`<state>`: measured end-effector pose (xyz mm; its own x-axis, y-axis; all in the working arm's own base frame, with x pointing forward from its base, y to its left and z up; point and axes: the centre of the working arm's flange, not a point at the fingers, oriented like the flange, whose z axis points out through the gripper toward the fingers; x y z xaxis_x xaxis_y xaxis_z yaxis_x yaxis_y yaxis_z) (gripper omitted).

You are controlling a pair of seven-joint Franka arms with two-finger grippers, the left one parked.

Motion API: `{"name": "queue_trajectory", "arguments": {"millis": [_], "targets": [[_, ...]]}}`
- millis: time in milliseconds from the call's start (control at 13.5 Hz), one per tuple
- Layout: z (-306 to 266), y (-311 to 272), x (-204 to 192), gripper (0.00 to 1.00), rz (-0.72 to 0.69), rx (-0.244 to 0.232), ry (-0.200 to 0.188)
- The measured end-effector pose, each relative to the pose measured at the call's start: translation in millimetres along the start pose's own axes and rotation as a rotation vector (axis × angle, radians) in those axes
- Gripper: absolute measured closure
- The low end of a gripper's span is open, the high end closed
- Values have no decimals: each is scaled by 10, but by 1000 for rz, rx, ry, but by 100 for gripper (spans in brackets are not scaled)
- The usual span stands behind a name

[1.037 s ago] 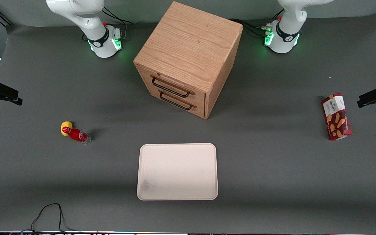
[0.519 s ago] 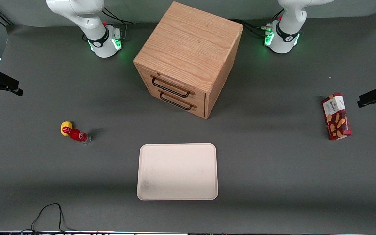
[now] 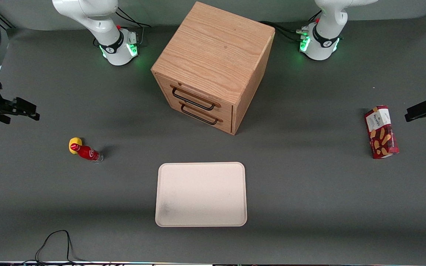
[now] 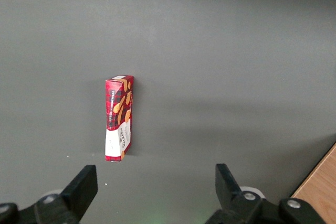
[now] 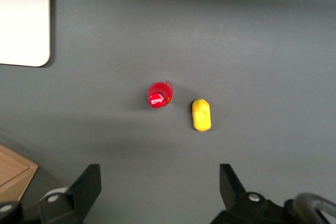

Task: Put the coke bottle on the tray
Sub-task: 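Move the open right gripper down to the red Coca-Cola bottle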

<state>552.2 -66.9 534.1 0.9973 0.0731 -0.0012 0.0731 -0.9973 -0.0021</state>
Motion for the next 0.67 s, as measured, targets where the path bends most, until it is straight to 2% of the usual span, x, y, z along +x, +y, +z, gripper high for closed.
{"name": "queue_trajectory", "arguments": {"millis": [370, 667], "targets": [[725, -6, 33, 0, -1, -8, 35], [1198, -38, -12, 0, 16, 13, 62]]}}
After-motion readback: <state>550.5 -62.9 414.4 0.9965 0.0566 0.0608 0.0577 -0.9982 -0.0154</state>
